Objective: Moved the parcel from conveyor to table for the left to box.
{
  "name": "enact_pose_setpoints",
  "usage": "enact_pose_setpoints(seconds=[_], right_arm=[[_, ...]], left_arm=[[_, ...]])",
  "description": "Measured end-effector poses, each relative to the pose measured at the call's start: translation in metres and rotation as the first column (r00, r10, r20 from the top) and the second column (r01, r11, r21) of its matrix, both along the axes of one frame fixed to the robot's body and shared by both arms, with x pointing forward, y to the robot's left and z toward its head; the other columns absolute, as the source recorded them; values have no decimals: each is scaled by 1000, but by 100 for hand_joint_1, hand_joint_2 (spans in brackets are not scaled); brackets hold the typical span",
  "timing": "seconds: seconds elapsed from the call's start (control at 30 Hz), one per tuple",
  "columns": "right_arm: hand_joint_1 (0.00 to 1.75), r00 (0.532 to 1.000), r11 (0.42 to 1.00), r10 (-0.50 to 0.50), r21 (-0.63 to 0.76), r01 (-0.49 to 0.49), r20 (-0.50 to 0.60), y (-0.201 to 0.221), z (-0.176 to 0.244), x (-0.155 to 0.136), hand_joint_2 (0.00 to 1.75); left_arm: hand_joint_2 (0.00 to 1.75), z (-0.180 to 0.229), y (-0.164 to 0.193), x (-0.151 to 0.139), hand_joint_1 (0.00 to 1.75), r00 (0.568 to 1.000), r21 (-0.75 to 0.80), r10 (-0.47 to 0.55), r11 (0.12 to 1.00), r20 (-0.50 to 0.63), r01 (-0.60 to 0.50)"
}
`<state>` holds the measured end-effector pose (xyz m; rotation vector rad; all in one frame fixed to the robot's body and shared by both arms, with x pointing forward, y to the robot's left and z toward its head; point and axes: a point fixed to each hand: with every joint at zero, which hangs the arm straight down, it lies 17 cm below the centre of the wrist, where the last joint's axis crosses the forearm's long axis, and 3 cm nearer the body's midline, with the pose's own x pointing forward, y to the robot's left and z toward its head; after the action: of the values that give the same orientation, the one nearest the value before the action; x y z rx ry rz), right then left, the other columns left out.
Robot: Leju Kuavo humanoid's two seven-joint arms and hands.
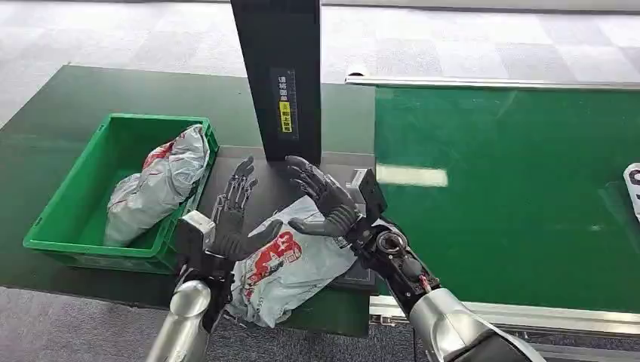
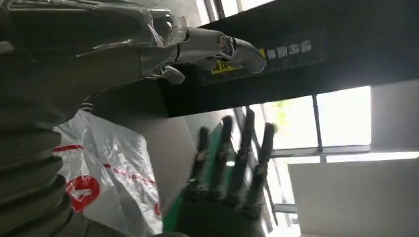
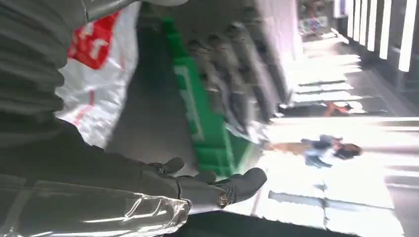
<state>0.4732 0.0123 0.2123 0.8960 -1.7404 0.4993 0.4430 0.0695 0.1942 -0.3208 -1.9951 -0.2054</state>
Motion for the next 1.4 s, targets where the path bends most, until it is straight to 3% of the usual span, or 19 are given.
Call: enact_pose_setpoints(seconds=[0.17,0.37,0.5,0.67,0.8,0.87,0.97,1.13,1.4], right_arm=[[0,996,996,-53,73,47,76,-16,37,4,175],[0,992,992,-72,115,59,106,-24,52,2,175],[0,984,980,-106,181,79,144,-37,66,0,175],[0,950,948,-236,264,179,205,-67,93,2,175],[0,884,910,-396,233,342,248,-92,99,14,175],[0,839,868,-491,214,448,234,-111,93,24,175],[0,811,831,-551,219,512,196,-134,84,29,175],[0,813,819,-571,154,553,115,-146,62,39,175],[0,810,810,-584,99,577,53,-150,35,46,175]], left_arm=[[175,-8,-11,-3,0,1000,46,-28,999,-8,29],[175,-12,-13,-3,0,999,51,-34,998,-16,35],[175,-23,-36,-10,0,993,159,-114,980,-23,116],[175,-42,-51,-6,0,989,260,-139,955,-42,146],[175,-49,-52,1,0,990,291,-133,946,-55,143],[175,-60,-54,3,0,989,349,-128,926,-72,145],[175,-84,-58,4,0,989,477,-108,867,-101,143],[175,-125,-66,6,0,985,649,-89,742,-149,165],[175,-139,-74,7,0,977,693,-115,690,-181,209]])
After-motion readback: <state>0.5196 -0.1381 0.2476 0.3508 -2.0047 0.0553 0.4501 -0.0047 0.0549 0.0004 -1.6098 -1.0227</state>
